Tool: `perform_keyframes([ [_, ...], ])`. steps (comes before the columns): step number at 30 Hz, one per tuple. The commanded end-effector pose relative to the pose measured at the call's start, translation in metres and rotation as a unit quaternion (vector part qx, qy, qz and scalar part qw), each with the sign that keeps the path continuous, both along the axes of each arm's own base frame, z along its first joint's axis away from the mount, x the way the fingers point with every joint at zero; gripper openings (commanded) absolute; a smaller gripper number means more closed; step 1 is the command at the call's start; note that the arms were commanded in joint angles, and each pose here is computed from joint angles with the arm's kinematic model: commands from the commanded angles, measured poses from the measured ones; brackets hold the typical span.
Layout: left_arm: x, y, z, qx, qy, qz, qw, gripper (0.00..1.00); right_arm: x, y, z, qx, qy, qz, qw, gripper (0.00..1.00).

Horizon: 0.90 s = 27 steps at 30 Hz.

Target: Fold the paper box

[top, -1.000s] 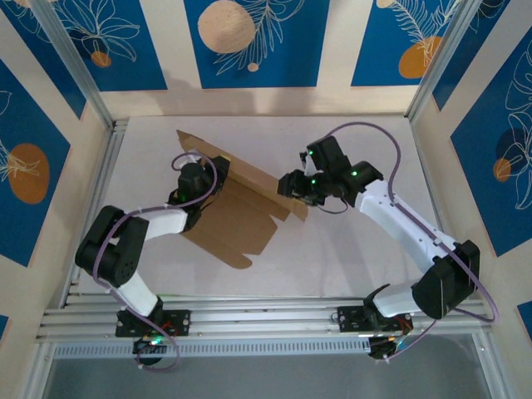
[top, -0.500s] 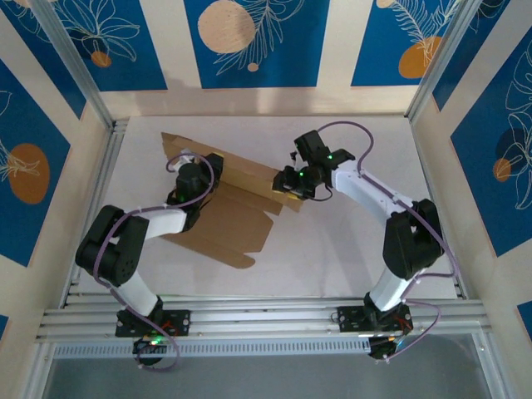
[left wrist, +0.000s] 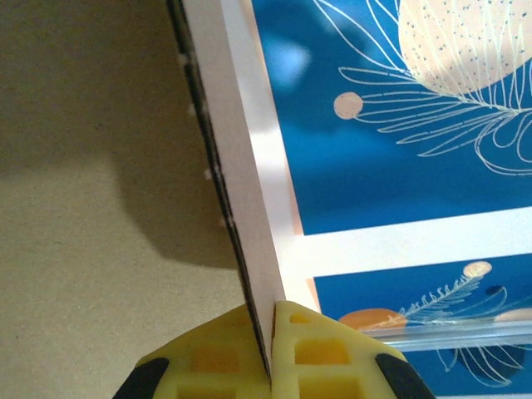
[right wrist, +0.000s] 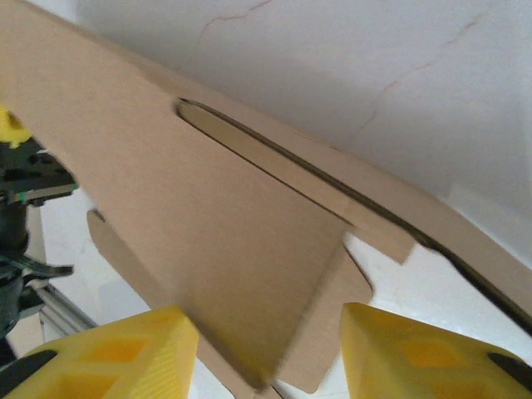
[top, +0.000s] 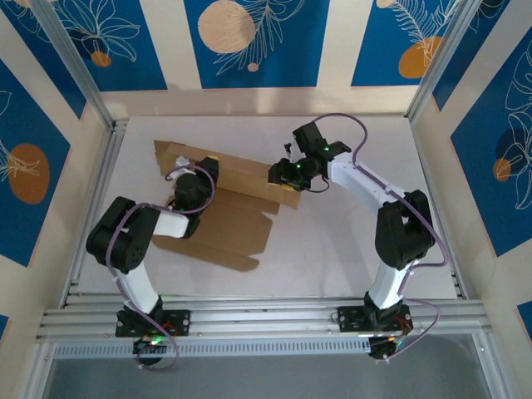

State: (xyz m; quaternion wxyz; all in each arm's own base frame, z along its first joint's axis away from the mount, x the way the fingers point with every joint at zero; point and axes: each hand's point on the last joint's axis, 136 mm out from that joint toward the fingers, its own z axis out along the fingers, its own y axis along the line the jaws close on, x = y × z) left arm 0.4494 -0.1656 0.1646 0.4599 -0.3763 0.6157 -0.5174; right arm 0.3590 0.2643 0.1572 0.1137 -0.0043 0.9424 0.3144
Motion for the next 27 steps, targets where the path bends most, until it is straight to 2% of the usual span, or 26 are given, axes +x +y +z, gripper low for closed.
perform_keyframes([
  [1, -0.017, -0.022, -0.036, 0.005, 0.038, -0.083, 0.996, 0.0, -0.009, 0.019, 0.042, 0.048, -0.061, 0.048, 0.996, 0.52],
  [6, -0.02, -0.02, -0.035, 0.012, 0.044, -0.095, 0.994, 0.0, -0.037, -0.003, 0.054, 0.004, -0.067, 0.031, 0.997, 0.59],
  [12, -0.019, -0.021, -0.024, 0.01, 0.031, -0.095, 0.995, 0.0, -0.051, -0.016, 0.067, 0.007, -0.019, -0.042, 0.999, 0.51],
  [15, -0.018, -0.021, -0.02, 0.006, 0.028, -0.094, 0.995, 0.0, -0.059, -0.002, 0.063, 0.026, 0.017, -0.075, 0.997, 0.51],
  [18, -0.014, -0.023, -0.01, -0.002, 0.017, -0.096, 0.995, 0.0, -0.063, 0.007, 0.055, 0.008, 0.027, -0.09, 0.996, 0.49],
  [24, 0.008, -0.038, 0.033, -0.014, -0.021, -0.112, 0.993, 0.0, -0.06, 0.049, 0.049, 0.024, -0.002, -0.015, 1.0, 0.48],
  [27, 0.013, -0.04, 0.051, -0.026, -0.039, -0.111, 0.993, 0.0, -0.052, 0.061, 0.036, -0.002, -0.045, 0.004, 0.999, 0.45],
])
